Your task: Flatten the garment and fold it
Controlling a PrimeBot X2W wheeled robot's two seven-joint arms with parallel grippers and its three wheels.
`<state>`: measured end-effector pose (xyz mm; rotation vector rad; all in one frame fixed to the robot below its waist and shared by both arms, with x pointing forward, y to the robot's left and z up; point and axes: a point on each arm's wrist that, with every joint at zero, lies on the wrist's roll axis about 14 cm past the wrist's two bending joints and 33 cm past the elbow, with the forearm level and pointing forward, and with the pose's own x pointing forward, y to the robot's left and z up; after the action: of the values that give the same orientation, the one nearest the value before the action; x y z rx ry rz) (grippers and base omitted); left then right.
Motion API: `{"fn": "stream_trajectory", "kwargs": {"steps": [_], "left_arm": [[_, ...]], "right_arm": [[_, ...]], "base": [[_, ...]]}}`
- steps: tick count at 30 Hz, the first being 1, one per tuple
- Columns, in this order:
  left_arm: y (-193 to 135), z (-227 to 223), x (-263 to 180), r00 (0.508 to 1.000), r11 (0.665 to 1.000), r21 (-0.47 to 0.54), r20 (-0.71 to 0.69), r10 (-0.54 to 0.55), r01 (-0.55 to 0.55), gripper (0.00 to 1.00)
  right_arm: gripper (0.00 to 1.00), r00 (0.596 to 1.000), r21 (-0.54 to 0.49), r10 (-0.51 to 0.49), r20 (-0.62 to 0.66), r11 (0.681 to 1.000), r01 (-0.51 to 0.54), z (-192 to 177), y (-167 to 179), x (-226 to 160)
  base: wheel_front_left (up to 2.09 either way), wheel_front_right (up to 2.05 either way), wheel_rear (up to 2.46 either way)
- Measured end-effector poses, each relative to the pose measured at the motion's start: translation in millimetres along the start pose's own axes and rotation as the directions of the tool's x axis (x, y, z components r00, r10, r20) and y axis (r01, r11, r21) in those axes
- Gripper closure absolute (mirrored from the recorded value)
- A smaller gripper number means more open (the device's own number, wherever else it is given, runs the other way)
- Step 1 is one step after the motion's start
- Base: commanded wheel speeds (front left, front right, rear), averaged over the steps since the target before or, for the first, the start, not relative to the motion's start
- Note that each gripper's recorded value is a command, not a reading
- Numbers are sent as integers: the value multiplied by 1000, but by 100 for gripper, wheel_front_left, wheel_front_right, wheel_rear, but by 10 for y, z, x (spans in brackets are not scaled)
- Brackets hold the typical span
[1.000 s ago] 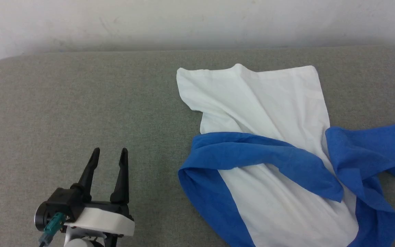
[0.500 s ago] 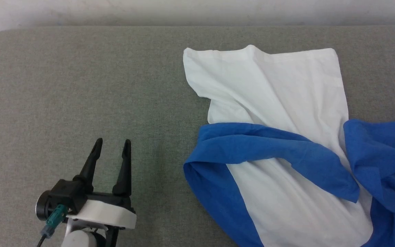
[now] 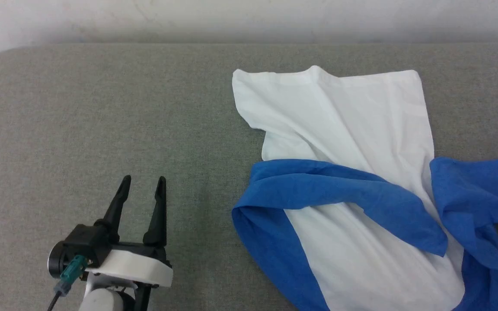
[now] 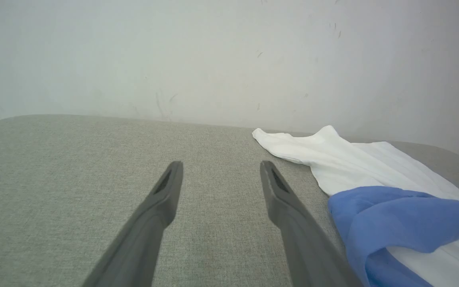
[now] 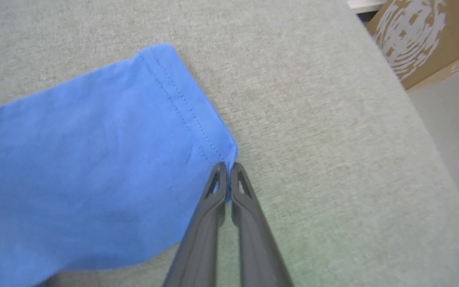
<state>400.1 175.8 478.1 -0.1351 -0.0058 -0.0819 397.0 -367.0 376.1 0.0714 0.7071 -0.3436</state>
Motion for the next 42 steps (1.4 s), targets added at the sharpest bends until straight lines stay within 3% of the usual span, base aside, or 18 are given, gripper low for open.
{"fn": "stream_trajectory", "kwargs": {"steps": [3,6,12,16,20,26,35,42], "left_arm": [[-19,87,-21,1000,1000,-1,24,-3,3,0],[-37,152,-78,999,1000,-5,42,-3,3,0],[-72,229,-211,998,1000,-12,62,-4,5,0],[-113,275,-246,997,1000,-17,76,-12,14,0],[-121,316,-268,996,1000,-24,90,-12,15,0],[-61,327,-334,996,1000,-29,93,13,-10,0],[117,284,-470,994,997,-29,77,77,-75,0],[258,238,-556,991,992,-26,59,123,-122,0]], "right_arm": [[100,995,-18,-24,99,1000,26,239,-153,-120],[100,974,-37,7,226,999,1,620,-87,-286],[100,889,-74,162,428,987,-145,1335,387,-871],[100,834,-128,274,479,962,-242,1555,774,-1308],[100,777,-179,431,459,902,-394,1543,1410,-1617],[100,689,-192,634,352,769,-610,1292,2324,-1830],[100,616,-204,770,165,638,-743,725,3124,-1626],[100,572,-238,820,17,559,-794,208,3600,-1495]], "base": [[0,0,0],[0,0,0],[0,0,0],[0,0,0],[0,0,0],[0,0,0],[0,0,0],[0,0,0]]}}
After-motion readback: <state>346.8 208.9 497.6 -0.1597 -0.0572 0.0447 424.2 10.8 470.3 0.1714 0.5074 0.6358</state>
